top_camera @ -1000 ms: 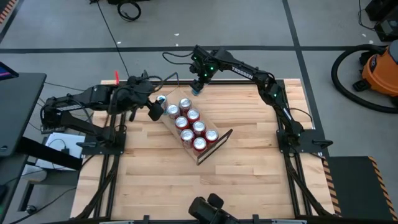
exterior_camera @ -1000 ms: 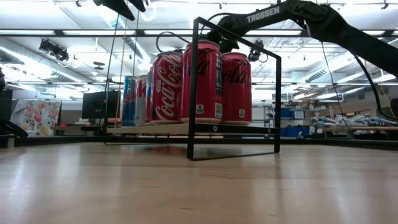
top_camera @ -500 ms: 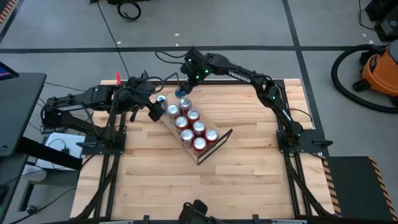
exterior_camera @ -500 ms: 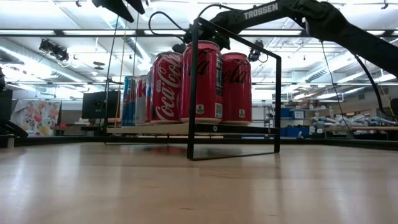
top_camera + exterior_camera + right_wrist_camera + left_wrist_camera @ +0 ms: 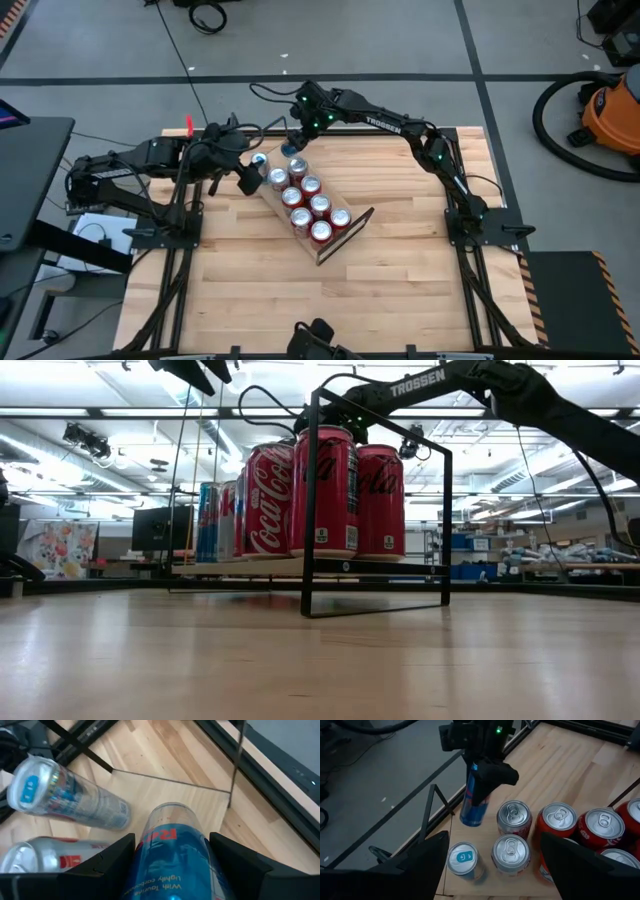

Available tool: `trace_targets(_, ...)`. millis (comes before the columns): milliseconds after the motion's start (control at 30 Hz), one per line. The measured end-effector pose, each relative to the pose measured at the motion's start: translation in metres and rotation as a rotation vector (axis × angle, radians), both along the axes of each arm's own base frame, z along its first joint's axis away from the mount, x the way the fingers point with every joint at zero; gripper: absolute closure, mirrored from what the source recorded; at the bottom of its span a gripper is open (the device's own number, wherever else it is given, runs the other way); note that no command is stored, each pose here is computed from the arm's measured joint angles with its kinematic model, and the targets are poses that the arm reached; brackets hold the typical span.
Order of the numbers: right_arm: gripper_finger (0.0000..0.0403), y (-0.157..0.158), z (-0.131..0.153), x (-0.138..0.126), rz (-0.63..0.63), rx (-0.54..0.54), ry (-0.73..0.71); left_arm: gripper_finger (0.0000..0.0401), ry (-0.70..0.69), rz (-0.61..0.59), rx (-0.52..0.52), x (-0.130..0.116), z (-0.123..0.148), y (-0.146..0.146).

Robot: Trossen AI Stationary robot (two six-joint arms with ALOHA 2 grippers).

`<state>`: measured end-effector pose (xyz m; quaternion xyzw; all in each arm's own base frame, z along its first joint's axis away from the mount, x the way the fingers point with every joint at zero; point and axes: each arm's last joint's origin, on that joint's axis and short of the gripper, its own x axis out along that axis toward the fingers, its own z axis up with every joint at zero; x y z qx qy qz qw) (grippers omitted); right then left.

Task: Place canned beverage on shelf
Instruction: Put the blue soda can on the shelf aligned with the other blue soda can

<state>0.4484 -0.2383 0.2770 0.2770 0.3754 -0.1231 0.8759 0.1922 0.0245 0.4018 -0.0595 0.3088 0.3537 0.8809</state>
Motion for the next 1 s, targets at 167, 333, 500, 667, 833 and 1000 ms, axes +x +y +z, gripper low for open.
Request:
trace_targets(167,0.0151,0.001,0.000,0.000,-0.001,0.004,0.001,0.0079,0.000,0.000,0.000,0.000,0.000,0.000)
trace_targets(333,0.0151,0.000,-0.007,0.000,-0.017,0.026,0.016,0.0079,-0.001,0.001,-0.001,0.000,0.000,0.000)
trace_targets(500,0.0150,0.006,-0.013,0.002,-0.008,0.036,0.032,0.0079,-0.006,0.005,-0.005,0.000,0.000,0.000)
trace_targets(667,0.0150,0.015,-0.013,0.007,-0.001,0.044,0.030,0.0079,-0.005,0.006,-0.005,0.000,0.000,0.000)
trace_targets(833,0.0150,0.019,-0.013,0.009,-0.015,0.010,0.045,0.0079,-0.005,0.006,-0.005,0.000,0.000,0.000)
trace_targets(1000,0.0150,0.004,0.014,-0.003,-0.021,0.067,-0.008,0.0079,0.021,-0.020,0.019,0.000,0.000,0.000)
